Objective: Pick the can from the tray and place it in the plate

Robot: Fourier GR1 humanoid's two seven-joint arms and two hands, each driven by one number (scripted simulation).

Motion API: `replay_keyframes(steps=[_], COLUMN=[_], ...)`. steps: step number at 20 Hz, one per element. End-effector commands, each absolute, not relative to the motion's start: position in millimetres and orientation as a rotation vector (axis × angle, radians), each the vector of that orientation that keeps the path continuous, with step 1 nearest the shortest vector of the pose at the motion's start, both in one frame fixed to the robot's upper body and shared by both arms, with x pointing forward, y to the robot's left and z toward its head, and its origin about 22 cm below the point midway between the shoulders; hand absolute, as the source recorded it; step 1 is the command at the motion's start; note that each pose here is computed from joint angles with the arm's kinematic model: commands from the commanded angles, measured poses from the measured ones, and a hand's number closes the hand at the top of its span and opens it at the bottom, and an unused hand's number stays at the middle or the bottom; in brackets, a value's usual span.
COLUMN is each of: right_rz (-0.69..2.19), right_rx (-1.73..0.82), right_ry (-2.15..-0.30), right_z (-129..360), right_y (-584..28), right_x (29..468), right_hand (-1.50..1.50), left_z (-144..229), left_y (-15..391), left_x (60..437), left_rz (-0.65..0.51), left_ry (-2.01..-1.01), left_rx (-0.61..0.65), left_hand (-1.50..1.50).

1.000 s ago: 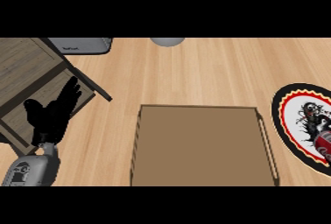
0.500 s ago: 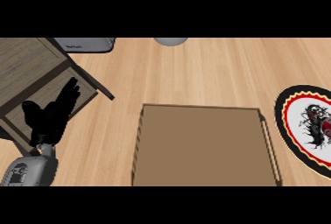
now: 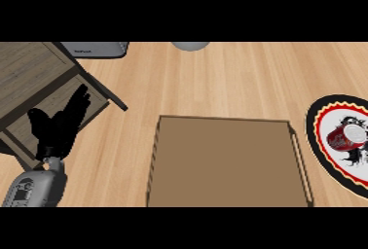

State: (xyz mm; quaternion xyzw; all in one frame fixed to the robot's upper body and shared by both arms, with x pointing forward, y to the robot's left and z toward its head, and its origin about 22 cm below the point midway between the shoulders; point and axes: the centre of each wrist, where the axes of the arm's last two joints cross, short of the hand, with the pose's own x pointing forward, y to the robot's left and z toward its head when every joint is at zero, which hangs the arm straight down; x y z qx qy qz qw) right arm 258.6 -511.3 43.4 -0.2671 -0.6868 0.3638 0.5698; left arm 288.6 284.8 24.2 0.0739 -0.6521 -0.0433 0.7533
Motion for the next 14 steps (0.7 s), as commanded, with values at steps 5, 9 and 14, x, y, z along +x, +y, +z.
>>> replay_keyframes(steps=[5,9,14], right_rz=[0.674,0.536,0.440], right_rx=[-0.359,-0.227,-0.033], right_ry=[-2.035,-2.029,-1.779], right_z=[53.6,81.7,69.1], right_y=[-515.1,-527.4,-536.6], right_x=[265.2,265.8,249.4], right_hand=[-1.50,-1.50,-1.50], left_z=[21.9,31.4,23.1], left_y=[295.6,293.0,289.1], left_x=[281.5,282.3,284.5], left_rz=[-0.076,-0.070,-0.063], left_ry=[-1.397,-1.394,-1.402], left_rx=[0.198,0.172,0.184], left_hand=[0.00,0.00,0.00])
